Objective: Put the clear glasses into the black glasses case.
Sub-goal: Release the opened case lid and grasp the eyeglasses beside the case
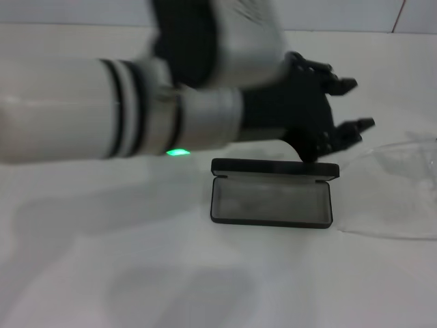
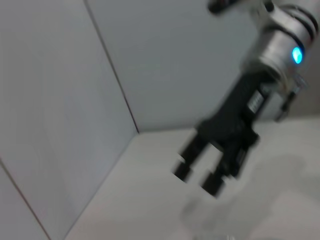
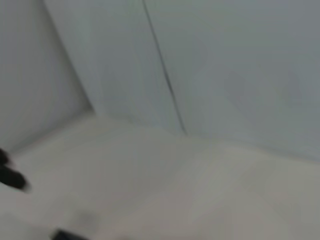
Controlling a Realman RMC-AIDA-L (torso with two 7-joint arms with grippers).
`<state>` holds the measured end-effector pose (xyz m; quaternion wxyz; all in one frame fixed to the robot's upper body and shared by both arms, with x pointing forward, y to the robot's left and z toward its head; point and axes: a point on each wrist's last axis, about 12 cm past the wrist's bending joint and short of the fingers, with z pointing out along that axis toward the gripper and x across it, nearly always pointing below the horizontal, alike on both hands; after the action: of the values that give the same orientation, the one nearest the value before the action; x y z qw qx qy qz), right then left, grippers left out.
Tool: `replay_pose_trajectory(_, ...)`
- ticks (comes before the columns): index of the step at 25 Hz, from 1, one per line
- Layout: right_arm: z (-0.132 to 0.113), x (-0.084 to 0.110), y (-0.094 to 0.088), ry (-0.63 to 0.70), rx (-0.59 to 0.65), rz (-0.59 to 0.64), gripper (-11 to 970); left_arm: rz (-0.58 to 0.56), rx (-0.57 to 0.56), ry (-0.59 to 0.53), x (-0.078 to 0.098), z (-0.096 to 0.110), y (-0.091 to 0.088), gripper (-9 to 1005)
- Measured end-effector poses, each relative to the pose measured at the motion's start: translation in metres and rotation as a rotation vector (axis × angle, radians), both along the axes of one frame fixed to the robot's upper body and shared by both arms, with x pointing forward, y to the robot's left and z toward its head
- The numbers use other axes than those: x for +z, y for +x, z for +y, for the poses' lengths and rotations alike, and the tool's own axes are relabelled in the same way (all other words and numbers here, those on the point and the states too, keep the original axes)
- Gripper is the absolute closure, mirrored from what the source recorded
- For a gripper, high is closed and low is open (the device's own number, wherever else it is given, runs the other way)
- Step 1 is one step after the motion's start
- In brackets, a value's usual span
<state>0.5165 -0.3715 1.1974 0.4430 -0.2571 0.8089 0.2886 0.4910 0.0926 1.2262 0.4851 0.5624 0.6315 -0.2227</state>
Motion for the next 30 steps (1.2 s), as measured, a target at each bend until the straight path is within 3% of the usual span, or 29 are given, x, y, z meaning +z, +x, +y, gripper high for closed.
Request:
replay_pose_trajectory(6,0.042,0.062,0.01,-0.426,-0.194,0.232,134,0.113,0.007,-0.2,0.008,0.044,0.015,553)
replay_pose_trajectory(9,0.063,0.074,0.017,-0.501,-0.196,0.319,148,0.172,0.002,-0.301,0.007,0.068,0.021,557)
replay_pose_trajectory(14,0.085,0.046,0.031,-0.591,-0.162,0.481,156,0.24,-0.019,-0.453,0.0,0.101,0.032,563)
replay_pose_trajectory(18,0.091,0.027,0.04,-0.635,-0.174,0.527,159,0.255,-0.01,-0.515,-0.008,0.121,0.033,568)
replay_pose_trajectory(23,0.09,0.014,0.045,-0.634,-0.197,0.544,163,0.272,0.0,-0.533,-0.015,0.131,0.034,574)
replay_pose_trajectory(30,0.085,-0.012,0.046,-0.626,-0.209,0.583,182,0.266,-0.01,-0.525,-0.017,0.13,0.035,583)
